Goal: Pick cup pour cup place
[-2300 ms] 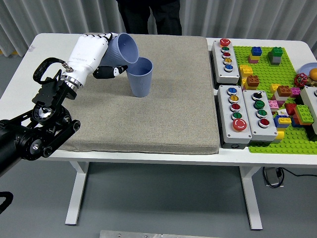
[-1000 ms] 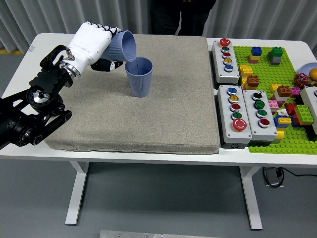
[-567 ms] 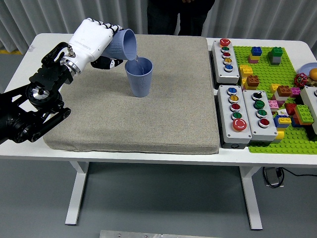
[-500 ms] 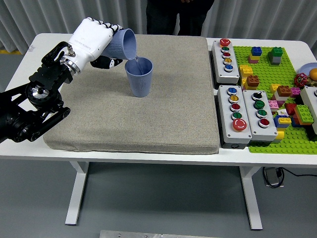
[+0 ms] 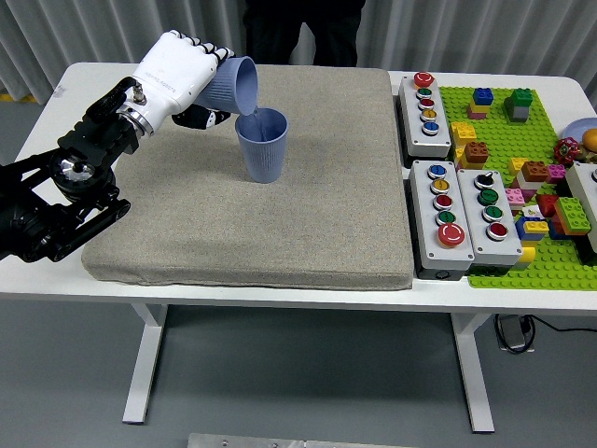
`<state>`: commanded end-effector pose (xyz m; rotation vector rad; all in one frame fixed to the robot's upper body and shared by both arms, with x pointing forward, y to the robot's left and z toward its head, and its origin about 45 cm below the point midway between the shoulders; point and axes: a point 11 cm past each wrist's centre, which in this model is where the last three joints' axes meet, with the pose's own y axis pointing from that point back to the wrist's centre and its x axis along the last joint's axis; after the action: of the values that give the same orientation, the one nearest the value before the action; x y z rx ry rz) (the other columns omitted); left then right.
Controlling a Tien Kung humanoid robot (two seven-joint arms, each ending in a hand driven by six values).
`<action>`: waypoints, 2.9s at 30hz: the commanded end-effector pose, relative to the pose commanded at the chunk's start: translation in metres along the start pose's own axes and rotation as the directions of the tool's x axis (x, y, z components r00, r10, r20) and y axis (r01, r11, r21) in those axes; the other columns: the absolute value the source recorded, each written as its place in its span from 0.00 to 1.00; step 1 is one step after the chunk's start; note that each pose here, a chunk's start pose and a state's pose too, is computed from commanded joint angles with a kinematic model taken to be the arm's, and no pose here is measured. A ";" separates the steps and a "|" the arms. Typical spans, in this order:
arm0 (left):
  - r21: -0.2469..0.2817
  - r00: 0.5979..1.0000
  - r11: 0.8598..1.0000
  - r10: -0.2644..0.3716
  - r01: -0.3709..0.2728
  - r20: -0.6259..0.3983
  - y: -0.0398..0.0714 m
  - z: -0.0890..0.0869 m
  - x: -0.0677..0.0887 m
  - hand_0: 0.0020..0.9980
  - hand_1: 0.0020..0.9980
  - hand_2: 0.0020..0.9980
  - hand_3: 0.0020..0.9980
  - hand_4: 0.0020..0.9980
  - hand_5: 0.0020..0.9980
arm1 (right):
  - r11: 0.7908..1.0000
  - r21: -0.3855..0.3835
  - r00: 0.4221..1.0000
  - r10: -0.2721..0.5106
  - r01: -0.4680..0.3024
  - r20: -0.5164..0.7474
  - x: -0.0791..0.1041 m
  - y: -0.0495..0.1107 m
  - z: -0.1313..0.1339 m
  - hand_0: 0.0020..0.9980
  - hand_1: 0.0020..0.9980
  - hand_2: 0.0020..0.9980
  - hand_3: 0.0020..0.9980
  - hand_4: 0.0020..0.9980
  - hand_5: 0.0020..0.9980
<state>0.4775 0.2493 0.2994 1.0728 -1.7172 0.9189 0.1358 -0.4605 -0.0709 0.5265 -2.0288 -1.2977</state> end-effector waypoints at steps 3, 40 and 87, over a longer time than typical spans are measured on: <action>-0.003 1.000 1.000 0.003 -0.003 0.009 -0.001 0.001 0.001 0.37 0.45 0.57 0.57 0.72 0.28 | 1.000 -0.001 1.000 0.001 -0.001 -0.001 0.001 0.000 0.001 0.68 0.62 0.57 0.56 0.00 0.18; -0.009 0.999 1.000 -0.001 0.001 0.053 0.001 0.000 0.002 0.37 0.45 0.57 0.57 0.71 0.26 | 1.000 -0.011 1.000 0.002 -0.002 -0.002 0.002 -0.002 0.006 0.68 0.62 0.57 0.56 0.00 0.18; 0.344 0.743 0.939 0.223 0.011 -0.631 0.049 0.007 -0.048 0.37 0.45 0.55 0.57 0.71 0.28 | 0.999 -0.028 0.999 0.025 -0.026 -0.029 0.012 -0.006 0.021 0.68 0.62 0.57 0.56 0.00 0.18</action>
<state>0.4413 0.2730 0.2455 0.7059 -1.0444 1.4935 0.1120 -0.4576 -0.0789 0.5013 -1.9850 -1.2948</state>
